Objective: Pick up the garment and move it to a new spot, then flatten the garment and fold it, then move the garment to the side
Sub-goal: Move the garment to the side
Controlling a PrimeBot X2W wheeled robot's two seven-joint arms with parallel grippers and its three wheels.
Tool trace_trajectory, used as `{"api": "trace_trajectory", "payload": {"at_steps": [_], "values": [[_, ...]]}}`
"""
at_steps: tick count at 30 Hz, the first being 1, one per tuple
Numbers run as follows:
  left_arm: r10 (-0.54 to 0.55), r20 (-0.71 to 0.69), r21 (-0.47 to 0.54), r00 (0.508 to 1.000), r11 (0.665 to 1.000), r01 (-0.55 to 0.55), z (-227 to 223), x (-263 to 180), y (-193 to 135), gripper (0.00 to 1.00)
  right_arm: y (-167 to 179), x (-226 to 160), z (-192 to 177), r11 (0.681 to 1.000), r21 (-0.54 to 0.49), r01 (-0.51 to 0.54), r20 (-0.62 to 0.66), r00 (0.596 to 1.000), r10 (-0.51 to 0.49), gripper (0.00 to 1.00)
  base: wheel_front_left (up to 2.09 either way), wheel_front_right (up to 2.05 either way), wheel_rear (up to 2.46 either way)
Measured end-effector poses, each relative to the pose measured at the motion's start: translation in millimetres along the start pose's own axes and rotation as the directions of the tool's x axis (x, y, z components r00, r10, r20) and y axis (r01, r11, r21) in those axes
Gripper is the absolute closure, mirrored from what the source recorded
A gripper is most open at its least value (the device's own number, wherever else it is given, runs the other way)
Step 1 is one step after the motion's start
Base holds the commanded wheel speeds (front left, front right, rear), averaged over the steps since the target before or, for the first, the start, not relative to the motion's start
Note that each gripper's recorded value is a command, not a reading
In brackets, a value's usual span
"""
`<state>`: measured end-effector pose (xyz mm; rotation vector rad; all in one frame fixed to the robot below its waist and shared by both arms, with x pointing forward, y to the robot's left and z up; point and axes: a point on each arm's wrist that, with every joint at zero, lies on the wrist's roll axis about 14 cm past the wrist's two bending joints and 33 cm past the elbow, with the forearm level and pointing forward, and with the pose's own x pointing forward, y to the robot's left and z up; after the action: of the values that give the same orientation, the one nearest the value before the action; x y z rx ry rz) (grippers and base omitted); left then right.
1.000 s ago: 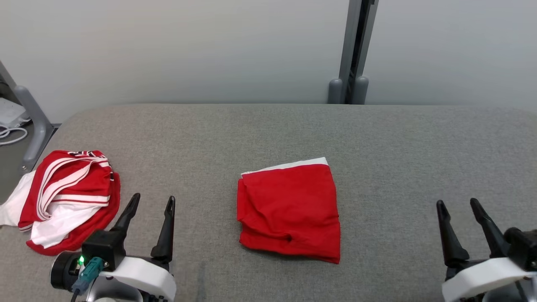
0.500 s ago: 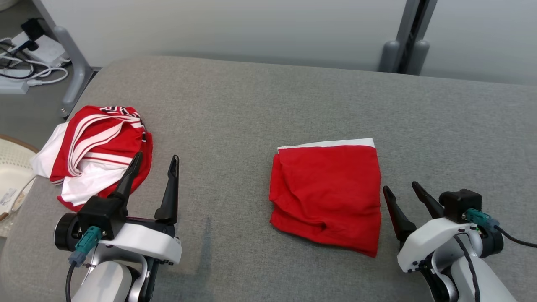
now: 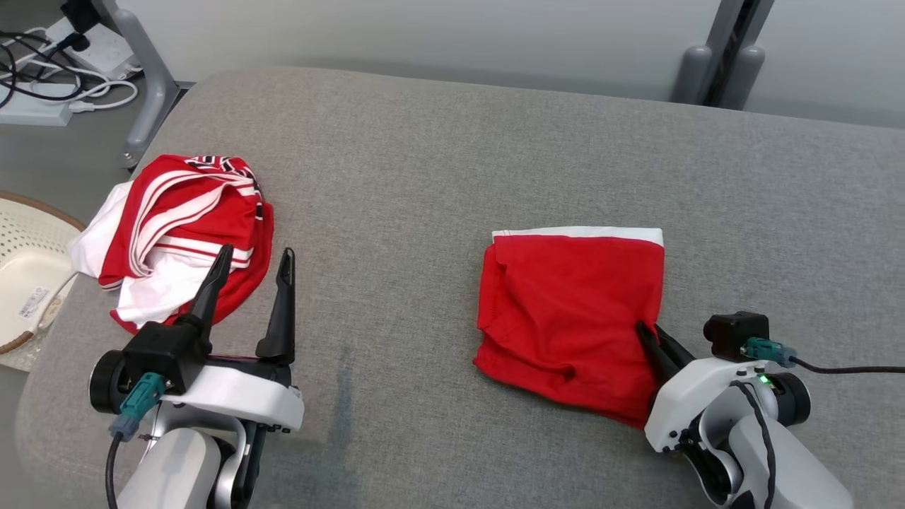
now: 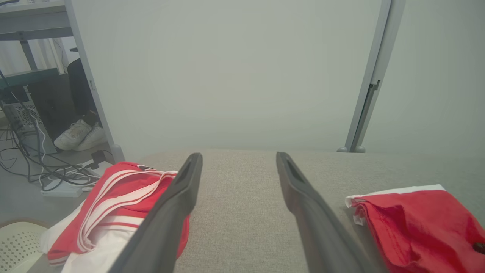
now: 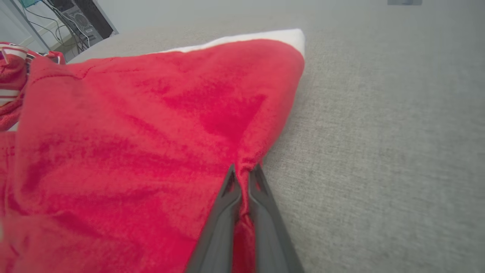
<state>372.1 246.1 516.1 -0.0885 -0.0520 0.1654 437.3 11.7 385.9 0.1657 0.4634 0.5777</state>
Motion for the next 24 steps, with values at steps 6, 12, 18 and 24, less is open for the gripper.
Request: {"api": "trace_trajectory", "payload": {"at_steps": [6, 12, 18, 24], "values": [[-0.043, 0.013, -0.007, 0.999, 0.999, 0.043, 1, 9, -14, 0.00, -15, -14, 6, 0.999, -0.017, 0.027, 0.048, 0.999, -0.026, 1.00, 0.00, 0.00, 0.00], [-0.116, 0.013, -0.017, 0.993, 0.993, 0.116, -2, 18, -40, 0.00, -44, -47, 4, 0.995, -0.038, 0.097, 0.085, 0.992, -0.094, 1.00, 0.00, 0.00, 0.00], [-0.229, 0.011, -0.033, 0.973, 0.973, 0.230, -6, 32, -82, 0.00, -86, -90, 4, 0.976, -0.047, 0.215, 0.117, 0.971, -0.208, 1.00, 0.00, 0.00, 0.00], [-0.343, 0.004, -0.050, 0.939, 0.938, 0.343, -11, 46, -127, 0.00, -125, -128, 7, 0.942, -0.077, 0.326, 0.131, 0.940, -0.315, 1.00, 0.00, 0.00, 0.00]]}}
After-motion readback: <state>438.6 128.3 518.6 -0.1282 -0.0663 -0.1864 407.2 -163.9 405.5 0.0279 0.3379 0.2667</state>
